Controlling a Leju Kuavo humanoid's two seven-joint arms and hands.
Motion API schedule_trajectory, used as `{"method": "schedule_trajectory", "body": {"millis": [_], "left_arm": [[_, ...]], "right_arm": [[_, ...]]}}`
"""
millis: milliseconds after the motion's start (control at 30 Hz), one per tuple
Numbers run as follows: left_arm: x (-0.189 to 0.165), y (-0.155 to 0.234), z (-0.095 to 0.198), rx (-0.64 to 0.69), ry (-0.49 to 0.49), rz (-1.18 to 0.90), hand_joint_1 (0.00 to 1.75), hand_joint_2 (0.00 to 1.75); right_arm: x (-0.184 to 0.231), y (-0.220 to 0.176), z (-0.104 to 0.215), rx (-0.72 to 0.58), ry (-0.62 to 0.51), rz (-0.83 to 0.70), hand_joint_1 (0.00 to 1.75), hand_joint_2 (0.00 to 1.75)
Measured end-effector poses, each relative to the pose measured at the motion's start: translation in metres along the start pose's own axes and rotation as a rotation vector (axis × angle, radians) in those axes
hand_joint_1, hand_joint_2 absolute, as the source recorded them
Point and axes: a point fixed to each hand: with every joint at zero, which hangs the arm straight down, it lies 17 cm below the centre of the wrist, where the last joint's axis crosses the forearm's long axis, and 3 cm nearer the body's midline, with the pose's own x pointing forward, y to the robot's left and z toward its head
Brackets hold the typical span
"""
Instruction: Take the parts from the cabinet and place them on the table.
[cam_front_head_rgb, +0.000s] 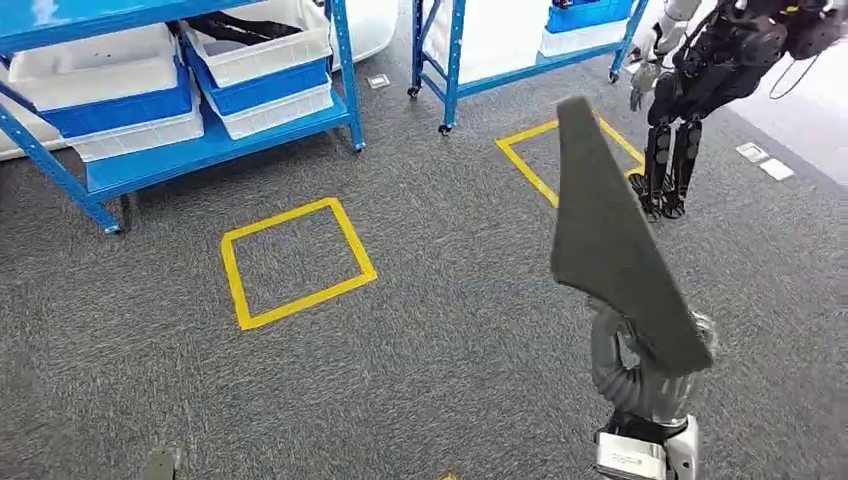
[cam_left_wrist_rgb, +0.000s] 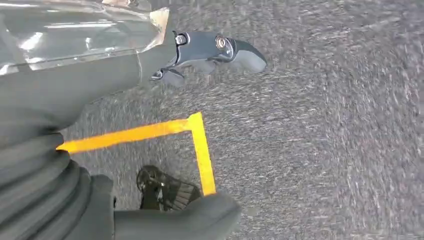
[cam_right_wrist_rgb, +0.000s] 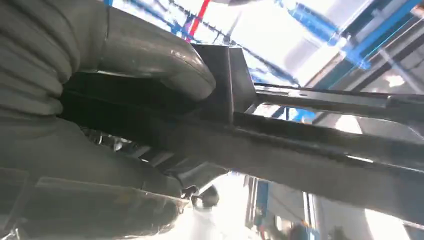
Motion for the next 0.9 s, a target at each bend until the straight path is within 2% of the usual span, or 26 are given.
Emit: {"method": "schedule_trajectory", "body": {"millis": [267,500,900], "left_arm": [[-0.003,0.004,0.0,0.0,0.005,-0.021,0.0,1.75],[-0.003,-0.014,0.004,-0.055,0.006,-0.001,0.0,1.75],[-0.002,-0.012,0.002,-0.031,0.004,-0.056,0.0,1.75]], "right_arm": [[0.007,-0.01,0.006,-0.006,0.02,0.048,1.75,1.75],[0.014,-0.02,0.003,-0.022,0.021,0.074,1.75,1.75],[0.016,-0.028,0.004,-0.031,0.024,0.11,1.75,1.75]]}}
